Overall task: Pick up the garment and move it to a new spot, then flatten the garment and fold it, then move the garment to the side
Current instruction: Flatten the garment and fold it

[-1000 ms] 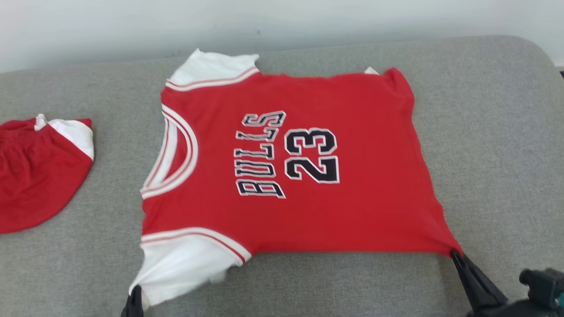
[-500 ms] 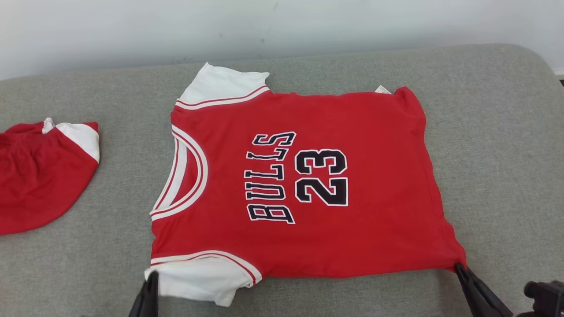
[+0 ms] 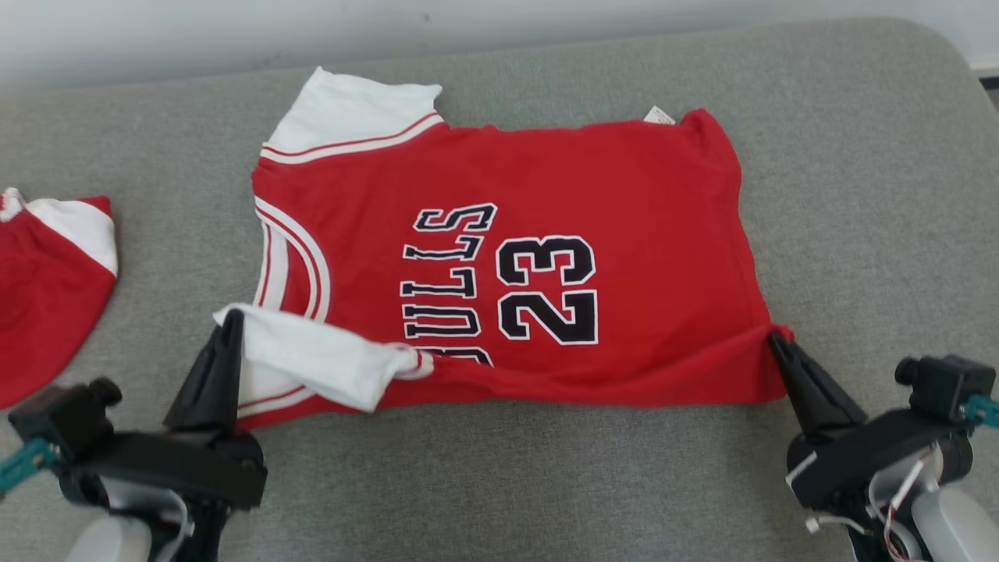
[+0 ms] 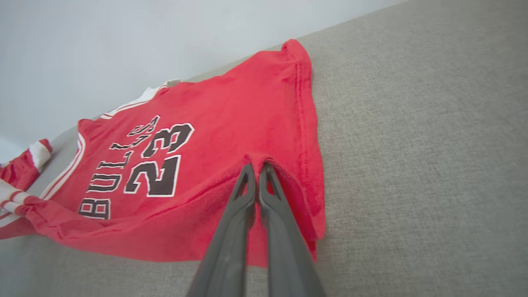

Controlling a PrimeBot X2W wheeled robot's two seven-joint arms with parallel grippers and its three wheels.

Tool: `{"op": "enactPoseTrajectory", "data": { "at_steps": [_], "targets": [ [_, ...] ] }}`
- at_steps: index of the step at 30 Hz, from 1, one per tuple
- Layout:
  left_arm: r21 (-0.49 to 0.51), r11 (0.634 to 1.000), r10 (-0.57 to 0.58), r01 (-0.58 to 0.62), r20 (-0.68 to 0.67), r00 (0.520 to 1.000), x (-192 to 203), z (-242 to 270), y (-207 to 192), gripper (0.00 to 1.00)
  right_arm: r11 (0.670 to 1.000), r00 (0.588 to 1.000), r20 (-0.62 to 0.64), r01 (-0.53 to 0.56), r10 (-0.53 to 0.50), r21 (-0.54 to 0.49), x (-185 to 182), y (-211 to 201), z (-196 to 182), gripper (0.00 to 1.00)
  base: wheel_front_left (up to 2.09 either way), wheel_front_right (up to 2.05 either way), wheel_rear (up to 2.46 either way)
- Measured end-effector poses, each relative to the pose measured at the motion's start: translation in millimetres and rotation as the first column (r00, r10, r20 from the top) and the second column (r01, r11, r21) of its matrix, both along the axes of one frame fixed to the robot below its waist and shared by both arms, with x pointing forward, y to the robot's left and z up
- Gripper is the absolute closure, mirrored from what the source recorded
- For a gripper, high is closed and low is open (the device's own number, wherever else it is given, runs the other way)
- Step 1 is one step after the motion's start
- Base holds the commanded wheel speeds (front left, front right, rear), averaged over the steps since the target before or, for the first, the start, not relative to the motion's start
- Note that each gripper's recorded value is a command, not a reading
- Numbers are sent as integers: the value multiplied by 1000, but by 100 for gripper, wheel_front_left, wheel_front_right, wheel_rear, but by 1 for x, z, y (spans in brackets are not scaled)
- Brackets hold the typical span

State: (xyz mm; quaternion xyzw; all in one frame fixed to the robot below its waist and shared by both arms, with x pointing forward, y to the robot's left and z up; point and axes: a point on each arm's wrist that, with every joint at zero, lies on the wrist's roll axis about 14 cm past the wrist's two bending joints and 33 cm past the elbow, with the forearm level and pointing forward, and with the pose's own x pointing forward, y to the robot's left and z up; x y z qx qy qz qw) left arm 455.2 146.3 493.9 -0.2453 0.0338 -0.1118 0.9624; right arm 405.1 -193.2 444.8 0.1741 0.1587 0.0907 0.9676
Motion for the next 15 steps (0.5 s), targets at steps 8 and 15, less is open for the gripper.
{"op": "enactPoseTrajectory", "data": {
  "at_steps": [8,15],
  "targets": [
    [25,1000,-14,15,-40,999,41,-22,-2,100,999,998,-32,44,-45,-13,32,-12,-19,100,0,0,0],
    [66,998,-1,4,-46,999,50,-33,-1,0,999,999,-12,46,-46,-22,40,-7,-24,0,0,0,0]
  ]
}}
